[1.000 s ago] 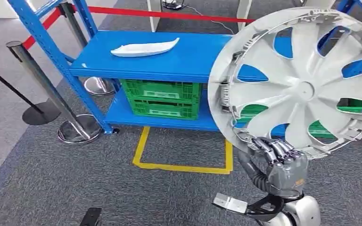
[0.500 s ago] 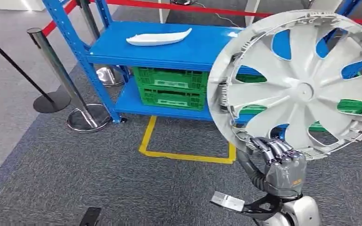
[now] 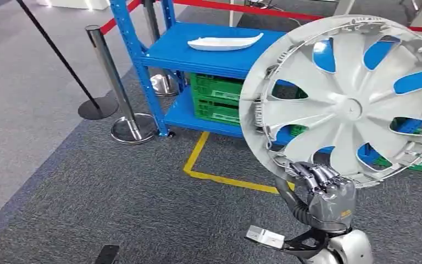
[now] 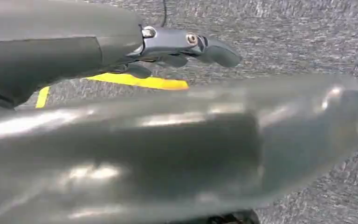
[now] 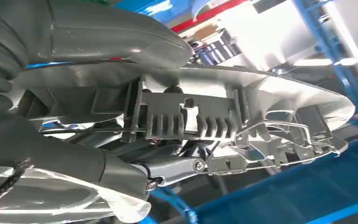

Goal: Take the parts from the cabinet and place them on the table.

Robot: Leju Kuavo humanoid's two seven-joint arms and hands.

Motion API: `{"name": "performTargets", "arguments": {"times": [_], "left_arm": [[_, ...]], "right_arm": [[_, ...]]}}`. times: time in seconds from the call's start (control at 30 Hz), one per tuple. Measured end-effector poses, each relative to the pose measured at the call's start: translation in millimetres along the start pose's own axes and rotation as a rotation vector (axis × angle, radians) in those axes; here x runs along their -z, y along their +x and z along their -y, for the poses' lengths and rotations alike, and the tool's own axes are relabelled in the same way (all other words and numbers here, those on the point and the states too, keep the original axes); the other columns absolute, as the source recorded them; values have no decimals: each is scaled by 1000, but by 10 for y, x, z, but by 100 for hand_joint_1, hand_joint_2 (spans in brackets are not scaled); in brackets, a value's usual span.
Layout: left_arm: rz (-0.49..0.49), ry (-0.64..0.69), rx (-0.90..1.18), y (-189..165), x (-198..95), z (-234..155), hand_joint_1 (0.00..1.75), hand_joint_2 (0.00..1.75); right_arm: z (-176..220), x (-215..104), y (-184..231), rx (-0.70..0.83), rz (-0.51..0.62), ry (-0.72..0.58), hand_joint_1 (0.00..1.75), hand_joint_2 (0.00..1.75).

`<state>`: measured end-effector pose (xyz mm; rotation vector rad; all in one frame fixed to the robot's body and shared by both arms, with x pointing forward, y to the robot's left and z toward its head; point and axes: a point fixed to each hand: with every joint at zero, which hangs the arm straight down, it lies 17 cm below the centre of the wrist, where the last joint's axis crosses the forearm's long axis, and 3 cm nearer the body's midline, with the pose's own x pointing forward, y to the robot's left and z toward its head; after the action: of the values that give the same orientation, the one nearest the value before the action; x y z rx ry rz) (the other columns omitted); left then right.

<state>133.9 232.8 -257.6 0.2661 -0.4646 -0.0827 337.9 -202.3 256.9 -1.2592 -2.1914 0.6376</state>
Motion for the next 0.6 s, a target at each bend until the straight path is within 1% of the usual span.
{"name": "performTargets", "arguments": {"times": [0.6], "left_arm": [[4, -8, 8, 25, -14, 53, 0, 0]], "right_arm": [[-16, -30, 9, -1, 5, 9, 175, 175]]}}
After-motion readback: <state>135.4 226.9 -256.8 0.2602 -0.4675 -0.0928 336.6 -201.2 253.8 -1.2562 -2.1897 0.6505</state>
